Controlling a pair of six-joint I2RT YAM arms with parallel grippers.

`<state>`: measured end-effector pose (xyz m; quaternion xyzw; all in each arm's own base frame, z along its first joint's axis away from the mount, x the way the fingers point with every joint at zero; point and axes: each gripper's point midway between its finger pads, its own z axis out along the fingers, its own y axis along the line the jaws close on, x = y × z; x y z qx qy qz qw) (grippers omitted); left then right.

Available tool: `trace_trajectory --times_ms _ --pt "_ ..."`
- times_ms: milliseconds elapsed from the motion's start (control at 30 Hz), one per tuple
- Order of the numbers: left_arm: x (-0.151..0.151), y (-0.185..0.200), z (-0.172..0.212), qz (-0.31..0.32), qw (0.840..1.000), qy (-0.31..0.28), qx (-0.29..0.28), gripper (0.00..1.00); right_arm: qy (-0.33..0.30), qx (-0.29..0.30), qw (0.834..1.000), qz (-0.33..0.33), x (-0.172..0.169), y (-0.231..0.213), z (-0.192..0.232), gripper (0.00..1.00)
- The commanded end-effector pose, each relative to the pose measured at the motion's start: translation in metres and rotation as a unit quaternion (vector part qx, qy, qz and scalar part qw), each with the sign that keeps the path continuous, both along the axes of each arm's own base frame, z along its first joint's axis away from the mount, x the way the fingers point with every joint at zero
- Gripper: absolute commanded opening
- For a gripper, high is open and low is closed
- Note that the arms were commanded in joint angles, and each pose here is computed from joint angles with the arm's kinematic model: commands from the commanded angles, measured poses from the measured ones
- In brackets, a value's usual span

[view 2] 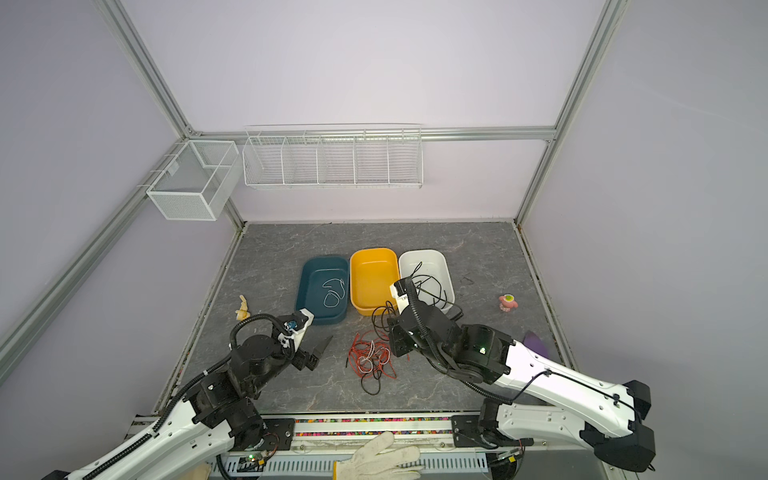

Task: Untangle the cables
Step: 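Lift the black cable with the right gripper toward the white tub while the left shifts, then lower the black cable into the white tub and open the right gripper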

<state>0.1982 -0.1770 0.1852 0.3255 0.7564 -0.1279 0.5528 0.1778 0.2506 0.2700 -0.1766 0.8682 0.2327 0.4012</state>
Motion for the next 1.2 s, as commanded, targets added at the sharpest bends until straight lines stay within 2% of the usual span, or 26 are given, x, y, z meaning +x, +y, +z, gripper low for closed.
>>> trace_trajectory --times_ms 0,233,433,567,767,900,1033,1167 --pt "-0.009 -0.010 -0.007 -0.043 0.999 0.006 0.017 0.99 -0.013 -0.043 0.998 -0.037 0.010 -0.035 -0.010 0.07" --pt "-0.019 -0.023 -0.004 -0.106 0.993 -0.013 0.043 0.99 -0.021 -0.051 0.997 -0.058 0.021 -0.073 0.003 0.06" --pt "-0.013 -0.034 -0.007 -0.138 0.984 -0.042 0.100 0.99 -0.001 -0.055 0.996 -0.065 0.035 -0.086 0.003 0.07" --pt "-0.010 -0.051 -0.010 -0.183 0.972 -0.056 0.139 0.99 0.013 -0.059 0.996 -0.068 0.048 -0.087 0.008 0.07" --pt "0.000 -0.075 -0.025 -0.234 0.950 -0.048 0.199 0.99 0.056 -0.070 0.993 -0.080 0.069 -0.083 0.003 0.07" --pt "0.008 -0.084 -0.034 -0.238 0.948 -0.056 0.203 0.99 0.088 -0.070 0.989 -0.100 0.087 -0.085 -0.013 0.06" --pt "0.005 -0.086 -0.046 -0.241 0.949 -0.073 0.190 0.99 0.138 -0.037 0.983 -0.117 0.104 -0.091 -0.028 0.07" --pt "0.002 -0.090 -0.036 -0.234 0.954 -0.091 0.165 0.99 0.178 0.001 0.978 -0.110 0.118 -0.088 -0.037 0.07"
